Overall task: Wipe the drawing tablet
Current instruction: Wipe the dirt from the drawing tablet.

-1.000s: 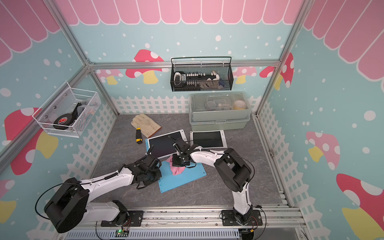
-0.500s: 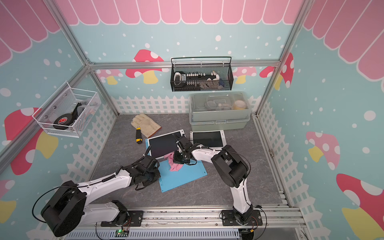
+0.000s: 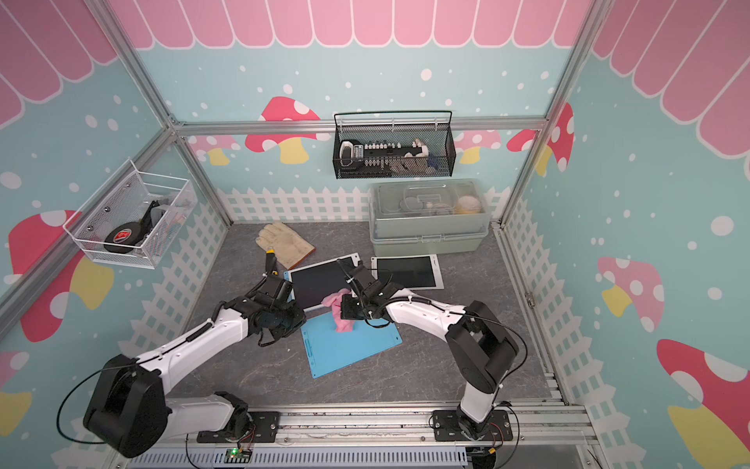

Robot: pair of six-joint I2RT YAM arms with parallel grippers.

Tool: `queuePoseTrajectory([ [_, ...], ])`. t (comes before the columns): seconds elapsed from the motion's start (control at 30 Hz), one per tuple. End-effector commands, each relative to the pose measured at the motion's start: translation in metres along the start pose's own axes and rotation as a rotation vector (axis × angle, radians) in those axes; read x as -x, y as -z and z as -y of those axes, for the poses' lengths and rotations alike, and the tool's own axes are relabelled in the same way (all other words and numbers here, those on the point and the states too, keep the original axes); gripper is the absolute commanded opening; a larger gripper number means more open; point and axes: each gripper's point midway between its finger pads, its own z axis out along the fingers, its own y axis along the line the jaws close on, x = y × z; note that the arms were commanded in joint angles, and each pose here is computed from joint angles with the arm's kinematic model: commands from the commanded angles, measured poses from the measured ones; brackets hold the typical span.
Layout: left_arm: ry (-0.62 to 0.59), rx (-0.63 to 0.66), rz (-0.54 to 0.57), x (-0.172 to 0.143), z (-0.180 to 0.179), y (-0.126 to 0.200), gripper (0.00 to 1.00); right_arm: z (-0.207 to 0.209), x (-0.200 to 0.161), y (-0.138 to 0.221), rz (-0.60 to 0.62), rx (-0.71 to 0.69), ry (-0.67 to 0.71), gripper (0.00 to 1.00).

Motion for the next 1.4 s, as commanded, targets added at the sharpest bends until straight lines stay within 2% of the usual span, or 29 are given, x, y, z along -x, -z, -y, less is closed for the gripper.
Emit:
queuePoseTrajectory([
  [0.0, -0.029, 0.051, -0.104, -0.006, -0.002, -0.015, 0.28, 0.028, -0.013, -0.004, -0.013, -0.09, -0.037, 0.0],
  [0.13, -0.044, 0.124, -0.12, -0.003, -0.012, -0.028, 0.3, 0.02, -0.029, -0.011, -0.032, -0.092, -0.028, 0.0],
  [0.33, -0.092, 0.158, -0.125, 0.002, -0.017, -0.044, 0.31, -0.007, -0.05, -0.027, -0.07, -0.07, 0.014, 0.0],
  [0.5, -0.097, 0.216, -0.17, -0.007, -0.034, -0.059, 0.28, -0.023, -0.064, -0.042, -0.091, -0.03, -0.009, 0.0],
  [0.7, -0.084, 0.225, -0.189, -0.018, -0.047, -0.066, 0.25, -0.083, -0.085, -0.057, -0.141, 0.086, 0.057, 0.0],
  [0.8, -0.083, 0.228, -0.183, -0.017, -0.049, -0.066, 0.24, -0.098, -0.109, -0.073, -0.194, 0.111, 0.062, 0.0],
  [0.9, -0.086, 0.225, -0.183, -0.016, -0.048, -0.066, 0.23, -0.086, -0.121, -0.078, -0.214, 0.093, 0.02, 0.0],
  [0.97, -0.095, 0.222, -0.182, -0.016, -0.047, -0.066, 0.22, -0.056, -0.119, -0.073, -0.198, 0.023, -0.003, 0.0],
  [1.07, -0.101, 0.223, -0.183, -0.015, -0.048, -0.066, 0.22, -0.011, -0.106, -0.052, -0.149, -0.044, -0.078, 0.0],
  [1.13, -0.105, 0.222, -0.186, -0.016, -0.047, -0.066, 0.22, 0.007, -0.099, -0.035, -0.118, -0.083, -0.08, 0.0],
  [1.27, -0.106, 0.223, -0.19, -0.016, -0.048, -0.067, 0.21, 0.011, -0.102, -0.018, -0.139, -0.138, -0.023, 0.0],
  [1.37, -0.108, 0.219, -0.191, -0.016, -0.047, -0.067, 0.21, -0.014, -0.114, -0.023, -0.164, -0.109, 0.026, 0.0],
])
